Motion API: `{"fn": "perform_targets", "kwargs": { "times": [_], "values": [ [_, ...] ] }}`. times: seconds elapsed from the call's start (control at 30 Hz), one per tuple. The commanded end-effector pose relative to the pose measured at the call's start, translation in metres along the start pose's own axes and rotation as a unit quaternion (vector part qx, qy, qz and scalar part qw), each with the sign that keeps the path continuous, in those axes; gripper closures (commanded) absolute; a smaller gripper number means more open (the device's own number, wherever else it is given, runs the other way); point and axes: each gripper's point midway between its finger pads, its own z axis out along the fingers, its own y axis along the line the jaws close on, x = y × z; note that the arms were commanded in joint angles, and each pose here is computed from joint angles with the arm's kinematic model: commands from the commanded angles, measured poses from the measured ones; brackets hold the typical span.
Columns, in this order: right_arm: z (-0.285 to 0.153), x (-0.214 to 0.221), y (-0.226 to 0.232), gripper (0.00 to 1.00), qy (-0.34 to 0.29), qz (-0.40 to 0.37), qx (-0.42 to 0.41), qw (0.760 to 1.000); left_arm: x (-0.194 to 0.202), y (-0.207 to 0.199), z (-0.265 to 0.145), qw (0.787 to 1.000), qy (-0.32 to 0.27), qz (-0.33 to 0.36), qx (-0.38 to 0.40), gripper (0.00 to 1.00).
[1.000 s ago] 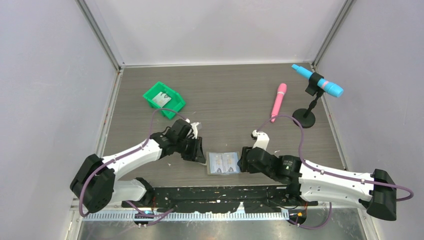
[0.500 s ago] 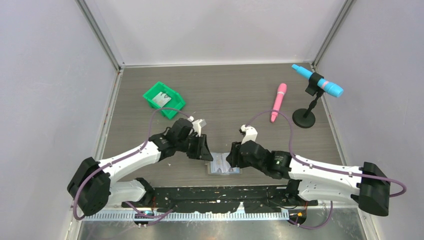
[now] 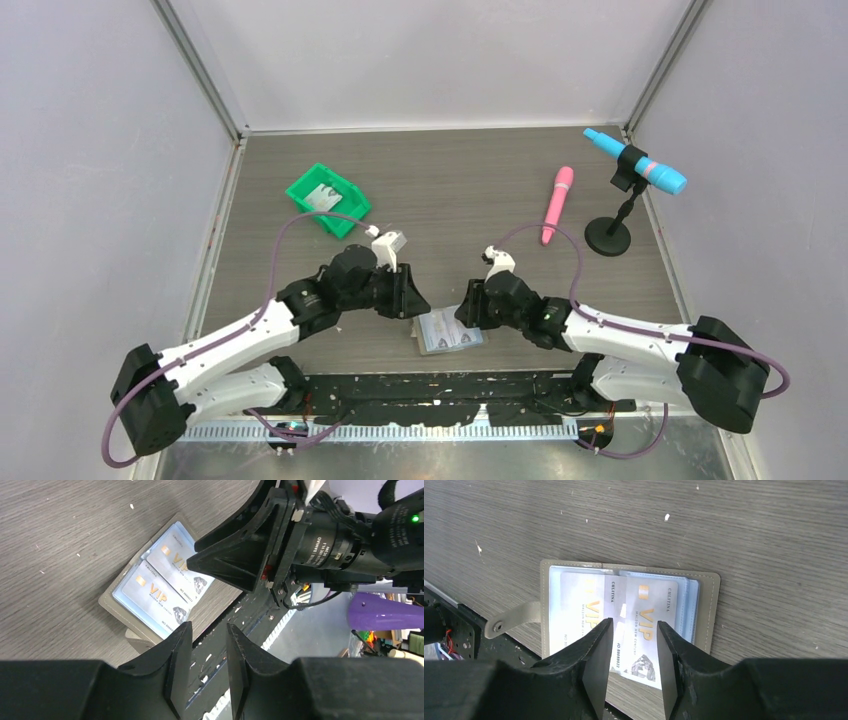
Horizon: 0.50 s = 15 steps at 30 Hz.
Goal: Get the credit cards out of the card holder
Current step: Remove the credit card from the card holder.
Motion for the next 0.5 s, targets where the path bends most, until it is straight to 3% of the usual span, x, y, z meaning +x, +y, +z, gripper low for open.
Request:
{"fn": "perform_targets", "kwargs": {
  "times": [0.0, 0.3, 0.47],
  "values": [
    [0.005, -0.003, 0.007, 0.56, -0.012, 0.004, -0.032, 0.999, -0.01, -0.008, 0.002, 1.0, -0.022, 0.005, -0.009, 0.66],
    [0.01, 0.003, -0.011, 0.58, -0.004, 0.012, -0.021, 1.0, 0.005, -0.013, 0.046, 0.999, 0.012, -0.033, 0.04, 0.68],
    [0.01, 0.009, -0.014, 0.58, 0.002, 0.017, -0.024, 1.0, 0.016, 0.006, 0.064, 0.999, 0.025, -0.037, 0.014, 0.69]
  ]
}}
